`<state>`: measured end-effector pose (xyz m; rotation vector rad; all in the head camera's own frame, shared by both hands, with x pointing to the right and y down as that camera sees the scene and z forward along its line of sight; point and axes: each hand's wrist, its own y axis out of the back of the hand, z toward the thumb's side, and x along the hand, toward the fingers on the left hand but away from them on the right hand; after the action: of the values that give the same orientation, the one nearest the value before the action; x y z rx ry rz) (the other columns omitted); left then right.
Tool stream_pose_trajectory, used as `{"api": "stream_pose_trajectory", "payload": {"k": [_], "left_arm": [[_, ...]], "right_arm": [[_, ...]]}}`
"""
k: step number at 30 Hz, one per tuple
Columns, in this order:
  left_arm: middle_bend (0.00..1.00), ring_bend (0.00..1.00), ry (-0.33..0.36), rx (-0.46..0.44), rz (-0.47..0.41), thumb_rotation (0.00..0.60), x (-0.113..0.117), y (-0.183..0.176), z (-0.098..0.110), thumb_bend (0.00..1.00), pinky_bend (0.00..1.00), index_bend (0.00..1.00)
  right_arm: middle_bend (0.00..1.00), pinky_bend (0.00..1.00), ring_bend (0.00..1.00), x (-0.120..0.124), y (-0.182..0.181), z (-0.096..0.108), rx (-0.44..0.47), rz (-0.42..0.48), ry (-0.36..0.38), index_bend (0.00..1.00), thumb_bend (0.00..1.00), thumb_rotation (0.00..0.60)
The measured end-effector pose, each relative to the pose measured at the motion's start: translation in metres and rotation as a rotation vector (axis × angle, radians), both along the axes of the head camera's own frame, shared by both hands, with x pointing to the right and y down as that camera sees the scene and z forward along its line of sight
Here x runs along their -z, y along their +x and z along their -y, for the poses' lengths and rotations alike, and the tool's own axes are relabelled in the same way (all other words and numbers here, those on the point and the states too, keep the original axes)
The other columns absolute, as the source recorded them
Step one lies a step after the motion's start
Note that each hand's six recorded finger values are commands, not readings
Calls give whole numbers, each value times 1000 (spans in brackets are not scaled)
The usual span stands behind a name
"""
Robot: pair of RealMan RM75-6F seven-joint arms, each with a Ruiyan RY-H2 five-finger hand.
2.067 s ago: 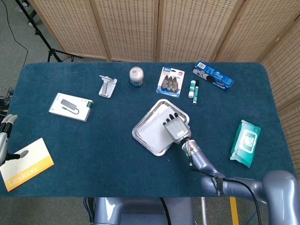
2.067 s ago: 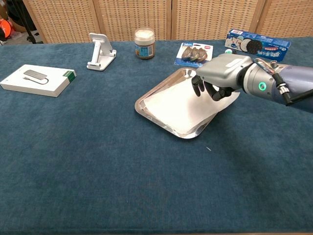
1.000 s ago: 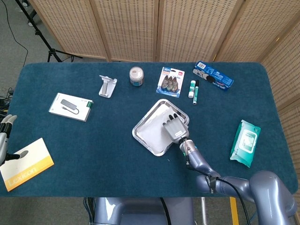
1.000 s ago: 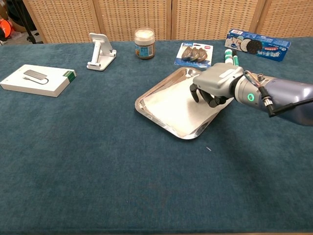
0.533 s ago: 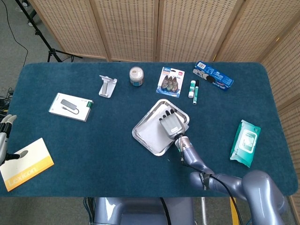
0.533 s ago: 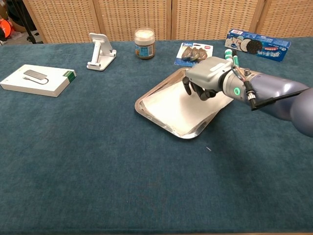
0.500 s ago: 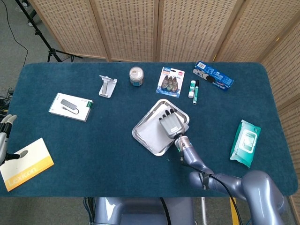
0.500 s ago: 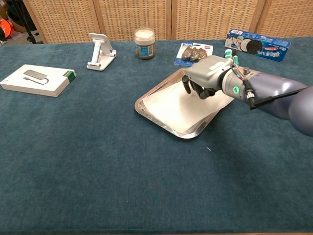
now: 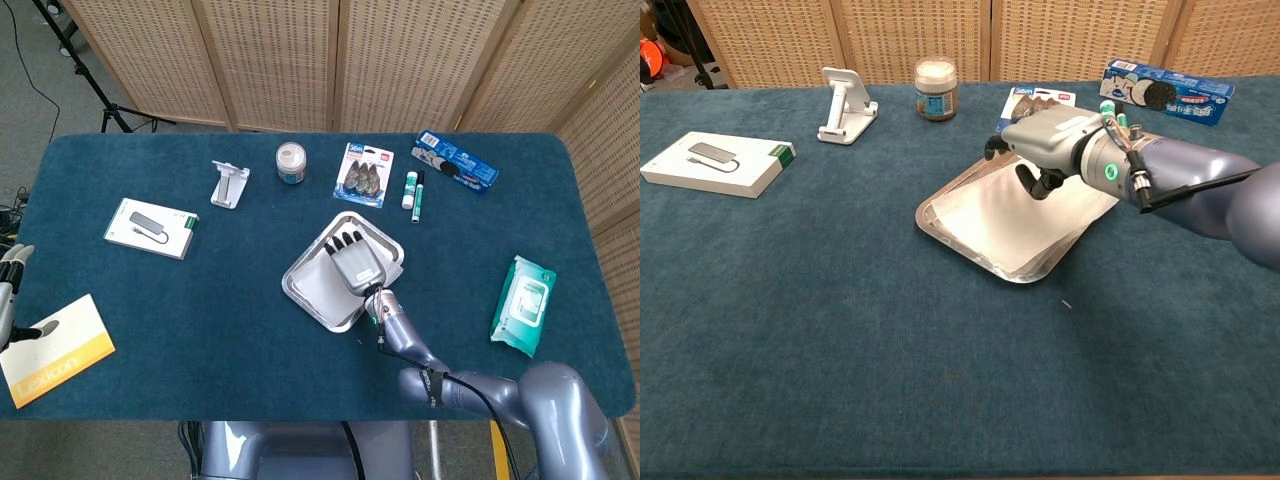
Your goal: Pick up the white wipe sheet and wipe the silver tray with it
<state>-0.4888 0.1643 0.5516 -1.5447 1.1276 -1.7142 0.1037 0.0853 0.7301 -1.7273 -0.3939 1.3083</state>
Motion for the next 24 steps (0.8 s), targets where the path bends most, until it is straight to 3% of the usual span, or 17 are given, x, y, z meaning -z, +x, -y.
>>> {"api": "stream_pose_trajectory", "payload": {"k": [4,9,15,24], "left_arm": [[0,0,-1,-1,-1,600,0,0,0,0,0,0],[0,0,-1,-4,-3,600,0,1,0,0,0,0],[0,0,-4,-12,-2,600,0,3,-2,0,0,0],[0,0,-6,-14,4,600,-2,4,-2,0,0,0]], "right_arm": [[0,32,0,10,-1,-7,-20,50,-64,0,526,600],[0,0,0,25,6,-16,-50,93,-167,0,656,600],[0,0,0,38,43,-24,-70,45,-241,0,814,600],[0,0,0,27,68,-36,-100,-9,-321,0,912,600]]}}
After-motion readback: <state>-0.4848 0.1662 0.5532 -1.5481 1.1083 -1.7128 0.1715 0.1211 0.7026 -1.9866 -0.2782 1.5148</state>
